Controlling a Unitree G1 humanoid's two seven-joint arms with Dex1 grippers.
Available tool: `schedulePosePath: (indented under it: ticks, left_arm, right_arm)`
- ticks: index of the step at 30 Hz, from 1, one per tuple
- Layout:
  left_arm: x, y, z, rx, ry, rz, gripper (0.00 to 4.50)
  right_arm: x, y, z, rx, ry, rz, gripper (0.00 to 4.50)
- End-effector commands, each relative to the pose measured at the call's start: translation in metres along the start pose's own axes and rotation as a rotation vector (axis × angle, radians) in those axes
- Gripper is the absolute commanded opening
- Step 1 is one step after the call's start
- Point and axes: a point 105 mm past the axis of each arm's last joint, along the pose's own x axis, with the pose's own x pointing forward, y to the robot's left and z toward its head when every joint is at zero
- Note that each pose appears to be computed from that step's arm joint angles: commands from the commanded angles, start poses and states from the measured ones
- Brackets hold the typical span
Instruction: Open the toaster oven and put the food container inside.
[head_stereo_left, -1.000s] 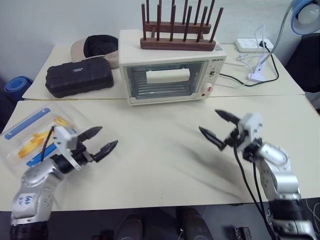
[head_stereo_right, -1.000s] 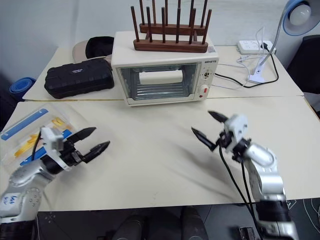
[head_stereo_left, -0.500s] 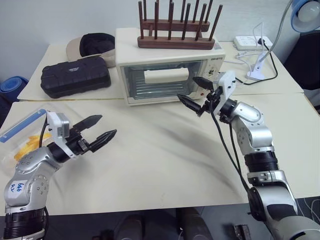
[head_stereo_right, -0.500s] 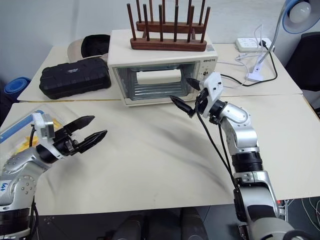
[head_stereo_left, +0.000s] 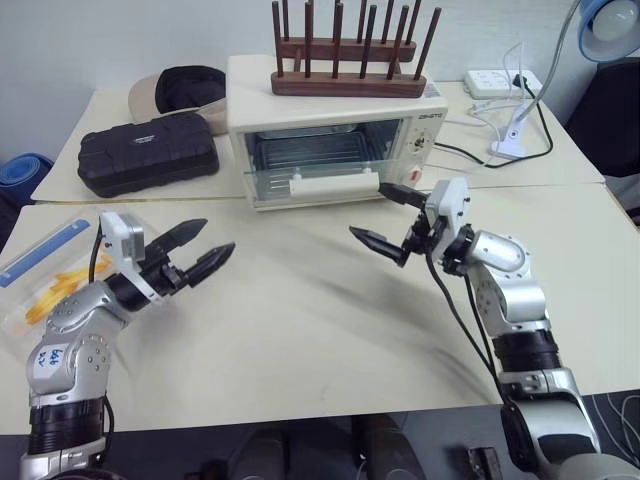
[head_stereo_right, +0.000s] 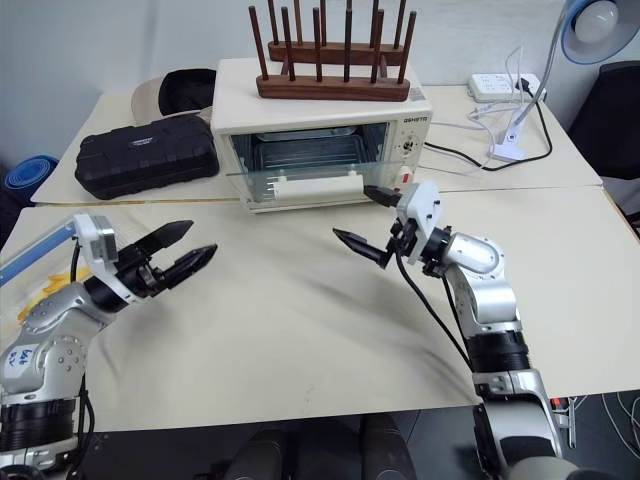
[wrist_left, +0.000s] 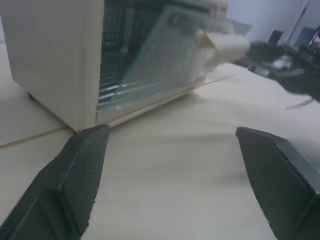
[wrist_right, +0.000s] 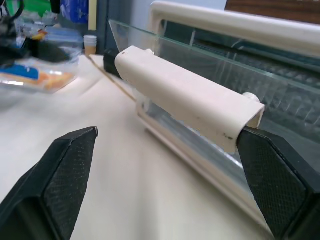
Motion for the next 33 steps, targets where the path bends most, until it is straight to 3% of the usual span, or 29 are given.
schedulePosePath:
  ticks: [1, 9, 12, 19, 22, 25, 28, 33]
  left_arm:
    - [0.019, 0.012, 0.029, 0.035, -0.099, 0.041, 3.01]
    - [0.090, 0.028, 0.020, 0.150, -0.026, 0.028, 0.60]
    - [0.098, 0.015, 0.002, 0.196, 0.046, -0.079, 0.05]
    - [0.091, -0.006, -0.034, 0.295, 0.189, -0.216, 0.05]
    - [0.086, -0.008, -0.050, 0.306, 0.229, -0.176, 0.05]
    - [0.078, -0.008, -0.068, 0.333, 0.273, -0.118, 0.05]
    - [0.068, -0.011, -0.071, 0.279, 0.244, -0.062, 0.05]
    - [0.038, -0.014, -0.030, 0.126, 0.049, 0.055, 1.21]
  right_arm:
    - [0.001, 0.005, 0.013, -0.067, -0.020, 0.018, 4.50]
    - [-0.002, 0.007, 0.006, -0.079, 0.005, -0.004, 4.50]
    - [-0.014, 0.008, -0.002, -0.072, 0.035, -0.030, 4.50]
    - [-0.073, 0.021, -0.031, -0.032, 0.155, -0.143, 4.50]
    - [-0.117, 0.029, -0.044, -0.035, 0.232, -0.213, 4.50]
    - [-0.141, 0.027, -0.038, -0.058, 0.242, -0.264, 4.50]
    - [-0.139, 0.023, -0.025, -0.074, 0.170, -0.250, 4.50]
    - [-0.110, 0.015, -0.006, -0.015, 0.041, -0.158, 4.50]
